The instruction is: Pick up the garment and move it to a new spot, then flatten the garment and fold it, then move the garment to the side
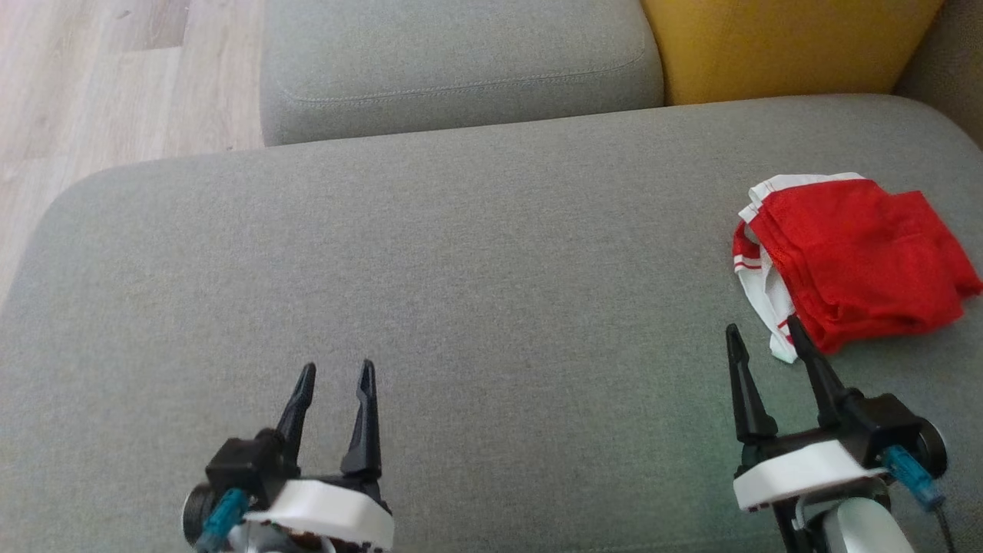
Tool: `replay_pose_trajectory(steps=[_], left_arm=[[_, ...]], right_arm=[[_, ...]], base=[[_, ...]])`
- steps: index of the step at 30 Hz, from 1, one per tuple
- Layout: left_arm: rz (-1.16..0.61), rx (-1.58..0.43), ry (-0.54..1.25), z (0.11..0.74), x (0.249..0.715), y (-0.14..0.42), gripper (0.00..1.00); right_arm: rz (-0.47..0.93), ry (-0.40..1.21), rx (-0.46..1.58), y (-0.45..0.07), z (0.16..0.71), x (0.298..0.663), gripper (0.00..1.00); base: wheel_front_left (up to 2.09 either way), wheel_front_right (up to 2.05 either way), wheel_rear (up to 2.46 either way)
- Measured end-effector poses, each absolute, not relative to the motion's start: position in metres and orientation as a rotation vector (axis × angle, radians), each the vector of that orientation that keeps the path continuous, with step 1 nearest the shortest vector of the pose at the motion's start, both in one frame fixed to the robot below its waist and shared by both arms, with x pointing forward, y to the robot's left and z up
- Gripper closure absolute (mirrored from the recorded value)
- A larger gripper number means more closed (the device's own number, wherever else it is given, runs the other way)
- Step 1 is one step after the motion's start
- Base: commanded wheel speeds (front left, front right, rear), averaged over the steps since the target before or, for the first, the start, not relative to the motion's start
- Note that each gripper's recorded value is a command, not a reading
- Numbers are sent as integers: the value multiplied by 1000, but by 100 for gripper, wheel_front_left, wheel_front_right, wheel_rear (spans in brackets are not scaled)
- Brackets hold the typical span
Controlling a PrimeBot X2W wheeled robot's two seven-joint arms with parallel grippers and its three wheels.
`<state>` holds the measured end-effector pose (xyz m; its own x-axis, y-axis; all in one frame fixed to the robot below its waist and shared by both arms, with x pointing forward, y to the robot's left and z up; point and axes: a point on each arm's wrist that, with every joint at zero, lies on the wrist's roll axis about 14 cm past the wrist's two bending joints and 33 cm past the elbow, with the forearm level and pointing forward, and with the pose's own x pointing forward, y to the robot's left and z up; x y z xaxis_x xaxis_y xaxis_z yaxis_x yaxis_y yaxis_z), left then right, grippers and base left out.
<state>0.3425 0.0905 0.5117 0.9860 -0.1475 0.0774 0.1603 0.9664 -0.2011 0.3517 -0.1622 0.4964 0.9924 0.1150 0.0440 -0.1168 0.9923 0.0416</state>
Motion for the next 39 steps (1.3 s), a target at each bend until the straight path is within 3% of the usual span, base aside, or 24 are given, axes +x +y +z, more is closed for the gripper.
replay_pose_trajectory(steps=[23, 24, 31, 39], left_arm=[[-154, -310, -29, 503, 341, 101, 0], [-155, -313, -28, 503, 341, 102, 100], [-126, -318, 94, 465, 327, 106, 100], [-101, -400, 126, 460, 327, 110, 100]], right_arm=[[125, -36, 51, -159, 495, 353, 0], [125, -36, 51, -159, 495, 353, 100], [112, 90, 77, -160, 455, 335, 100], [83, 106, 175, -164, 452, 335, 100]], base=[[0, 0, 0], [0, 0, 0], [0, 0, 0], [0, 0, 0]])
